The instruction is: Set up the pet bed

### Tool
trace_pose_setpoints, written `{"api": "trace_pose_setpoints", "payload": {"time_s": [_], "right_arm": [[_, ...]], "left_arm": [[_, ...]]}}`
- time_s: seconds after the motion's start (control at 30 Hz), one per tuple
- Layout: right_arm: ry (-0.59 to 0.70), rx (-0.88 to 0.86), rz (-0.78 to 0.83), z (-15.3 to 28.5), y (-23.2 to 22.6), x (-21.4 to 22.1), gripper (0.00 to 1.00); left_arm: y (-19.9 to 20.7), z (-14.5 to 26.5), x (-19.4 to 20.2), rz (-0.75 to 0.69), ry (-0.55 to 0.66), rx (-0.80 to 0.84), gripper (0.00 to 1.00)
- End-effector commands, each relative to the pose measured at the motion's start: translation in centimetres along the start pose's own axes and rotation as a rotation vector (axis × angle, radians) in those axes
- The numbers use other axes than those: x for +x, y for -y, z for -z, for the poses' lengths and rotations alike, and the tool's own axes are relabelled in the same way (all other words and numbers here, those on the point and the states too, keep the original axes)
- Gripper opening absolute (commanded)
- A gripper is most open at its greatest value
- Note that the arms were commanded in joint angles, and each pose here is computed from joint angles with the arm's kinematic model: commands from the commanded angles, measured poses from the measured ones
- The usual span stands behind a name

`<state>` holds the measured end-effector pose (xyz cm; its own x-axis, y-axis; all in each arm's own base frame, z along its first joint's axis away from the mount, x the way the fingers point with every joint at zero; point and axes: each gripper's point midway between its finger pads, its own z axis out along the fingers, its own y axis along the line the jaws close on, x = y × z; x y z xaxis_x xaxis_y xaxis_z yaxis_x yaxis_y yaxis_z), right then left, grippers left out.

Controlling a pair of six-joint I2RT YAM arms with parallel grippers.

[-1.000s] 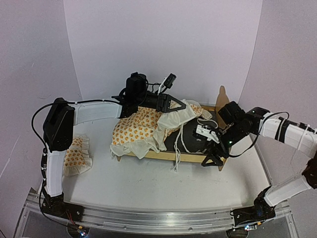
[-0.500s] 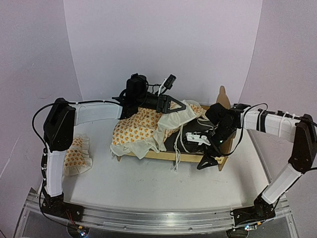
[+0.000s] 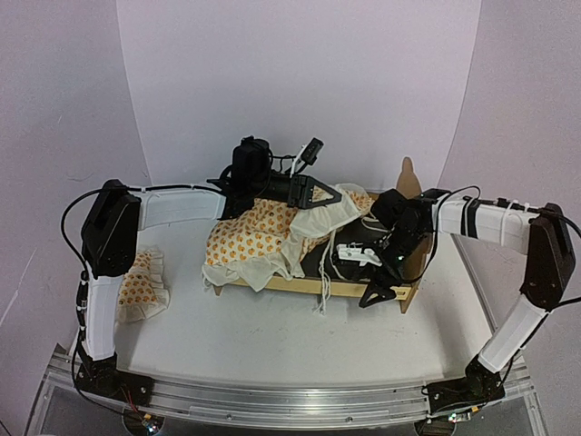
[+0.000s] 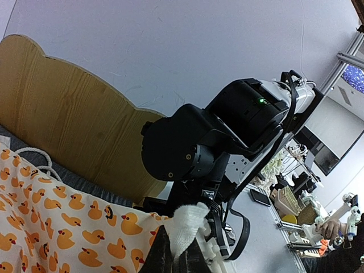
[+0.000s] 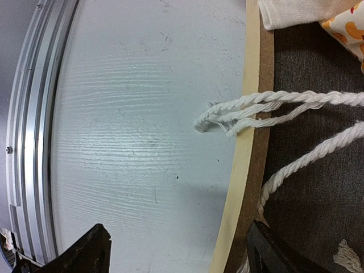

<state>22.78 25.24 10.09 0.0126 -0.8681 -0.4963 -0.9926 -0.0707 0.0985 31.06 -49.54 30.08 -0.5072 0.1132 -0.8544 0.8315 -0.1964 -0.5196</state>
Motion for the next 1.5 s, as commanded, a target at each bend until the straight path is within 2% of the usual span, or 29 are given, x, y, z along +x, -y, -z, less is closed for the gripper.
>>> {"api": "trace_pose_setpoints", "payload": {"time_s": [0.0, 0.2, 0.47, 0.63, 0.87, 1.07, 1.27, 1.4, 1.47], "right_arm": [[-0.038, 0.006, -0.021, -0.2, 0.8, 0.2, 0.8], [-0.095, 0.032, -0.05, -0.7, 1.6, 0.8, 0.77], [-0.156, 0.018, -0.001, -1.5, 0.8, 1.5, 0.75], [-0.262, -0.052, 0.009, -1.6, -0.9, 3.2, 0.7], [-0.359, -0.062, -0.052, -2.9, -1.0, 5.1, 0.7], [-0.407, 0.011, -0.092, -4.3, -0.2, 5.4, 0.76], [-0.523, 0.059, -0.122, -4.9, 0.3, 8.1, 0.79], [-0.465, 0.142, -0.172, -3.0, 0.7, 6.3, 0.84], [-0.418, 0.177, -0.188, -1.7, 0.4, 5.1, 0.91]], "left_arm": [[1.0, 0.2, -1.5, -0.055, 0.031, 0.024, 0.0], [0.9, 0.1, -1.5, -0.051, 0.033, 0.025, 0.0], [1.1, 0.1, -1.5, -0.055, 0.033, 0.03, 0.0], [0.4, 0.1, -1.0, -0.037, 0.031, 0.021, 0.0], [-1.1, -0.5, 0.4, 0.013, 0.027, 0.006, 0.0], [-1.6, -0.8, 1.9, 0.041, 0.023, -0.009, 0.0], [-2.2, -1.6, 3.9, 0.083, 0.005, -0.018, 0.0], [-2.0, -3.1, 5.2, 0.103, -0.014, -0.001, 0.0], [-2.0, -3.3, 5.5, 0.108, -0.018, 0.001, 0.0]]}}
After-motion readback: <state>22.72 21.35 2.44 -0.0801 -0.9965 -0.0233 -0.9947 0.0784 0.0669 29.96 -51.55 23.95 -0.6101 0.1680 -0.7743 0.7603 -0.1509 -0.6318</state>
